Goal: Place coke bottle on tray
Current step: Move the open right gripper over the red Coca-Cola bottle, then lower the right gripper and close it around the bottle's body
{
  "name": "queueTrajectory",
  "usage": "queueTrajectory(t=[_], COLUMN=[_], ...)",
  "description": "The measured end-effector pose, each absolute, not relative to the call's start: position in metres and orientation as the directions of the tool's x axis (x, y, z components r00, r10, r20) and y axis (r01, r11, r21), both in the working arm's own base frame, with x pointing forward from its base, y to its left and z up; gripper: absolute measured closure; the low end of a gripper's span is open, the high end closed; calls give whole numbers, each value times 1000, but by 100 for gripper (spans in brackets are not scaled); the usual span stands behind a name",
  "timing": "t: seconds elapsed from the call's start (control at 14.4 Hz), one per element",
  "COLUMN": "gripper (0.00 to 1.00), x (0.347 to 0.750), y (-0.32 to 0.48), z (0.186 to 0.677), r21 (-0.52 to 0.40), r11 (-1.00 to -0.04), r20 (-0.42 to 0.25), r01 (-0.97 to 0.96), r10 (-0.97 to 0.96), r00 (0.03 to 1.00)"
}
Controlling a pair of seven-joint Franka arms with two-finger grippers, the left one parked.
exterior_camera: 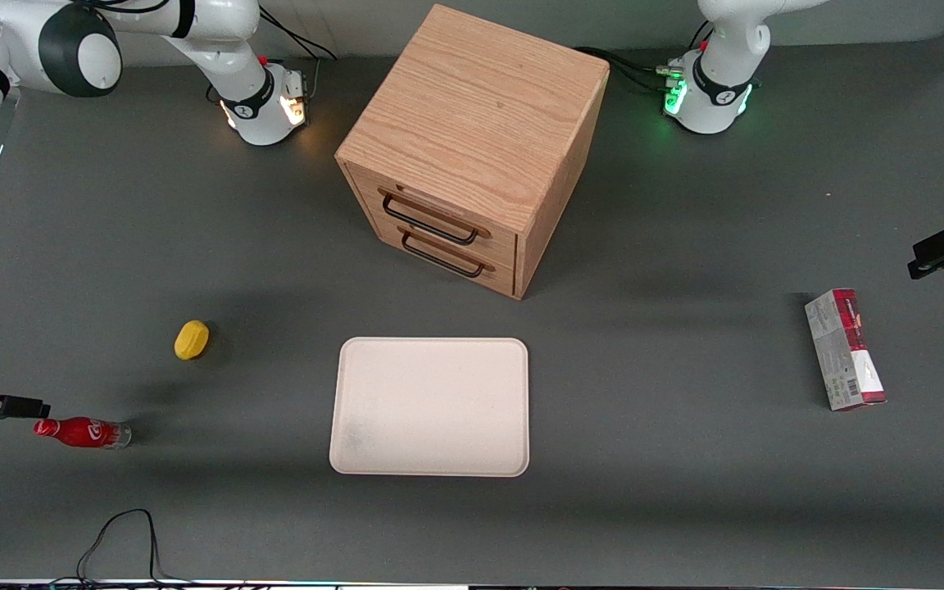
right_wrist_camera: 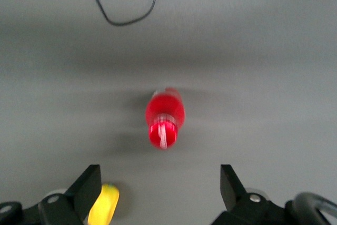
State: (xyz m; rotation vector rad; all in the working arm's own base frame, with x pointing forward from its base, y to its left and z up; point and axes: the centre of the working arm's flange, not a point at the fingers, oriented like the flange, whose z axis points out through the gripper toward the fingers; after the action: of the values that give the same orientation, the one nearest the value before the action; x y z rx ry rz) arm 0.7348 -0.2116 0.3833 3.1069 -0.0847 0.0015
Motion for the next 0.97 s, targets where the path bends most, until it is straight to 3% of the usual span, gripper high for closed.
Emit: queueTrajectory(t=[0.42,0.97], gripper=[0,1], x=[749,748], y=[-198,-204], z=[337,329], r21=[14,12], r11=[-999,-1000], r20=[16,9], r01=[-31,-4], r10=[-31,-4], r00=[999,1000])
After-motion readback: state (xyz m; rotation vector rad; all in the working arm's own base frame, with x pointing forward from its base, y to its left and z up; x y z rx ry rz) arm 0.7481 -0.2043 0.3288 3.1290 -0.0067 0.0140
